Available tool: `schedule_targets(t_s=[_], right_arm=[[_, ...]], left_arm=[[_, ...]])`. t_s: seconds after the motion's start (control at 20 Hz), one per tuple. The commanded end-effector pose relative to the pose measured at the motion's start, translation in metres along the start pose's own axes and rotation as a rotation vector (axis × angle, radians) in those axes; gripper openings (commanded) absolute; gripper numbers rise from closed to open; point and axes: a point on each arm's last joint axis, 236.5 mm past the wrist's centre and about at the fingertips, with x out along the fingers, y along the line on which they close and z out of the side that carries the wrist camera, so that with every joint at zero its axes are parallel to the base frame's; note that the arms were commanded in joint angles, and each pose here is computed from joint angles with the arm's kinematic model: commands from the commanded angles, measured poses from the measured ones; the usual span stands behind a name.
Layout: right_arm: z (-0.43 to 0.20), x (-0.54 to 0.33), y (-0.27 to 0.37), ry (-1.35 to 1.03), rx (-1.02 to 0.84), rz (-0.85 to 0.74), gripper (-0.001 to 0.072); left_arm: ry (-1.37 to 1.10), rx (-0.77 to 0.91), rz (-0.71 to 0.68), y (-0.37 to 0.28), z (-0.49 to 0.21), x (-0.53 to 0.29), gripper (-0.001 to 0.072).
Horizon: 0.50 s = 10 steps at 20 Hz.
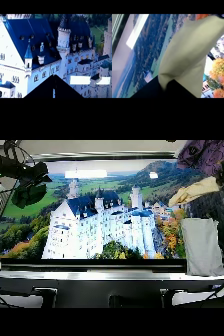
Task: Fold the clothes and pants, and hang the long-sleeved shirts on hangers.
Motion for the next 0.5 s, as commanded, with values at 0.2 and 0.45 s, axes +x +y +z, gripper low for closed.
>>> schedule_targets(t_s=[0.2, 0.45], right_arm=[[0.016, -0.039, -0.050, -0.081, 0.135, -0.228, 0.0029], [0.014, -0.071, -0.052, -0.111, 0.157, -0.275, 0.0029]], left_arm=[[0.017, -0.005, -0.030, -0.007, -0.004, -0.001, 0.0020], [0.052, -0.007, -0.050, -0.012, -0.012, -0.001, 0.0020]])
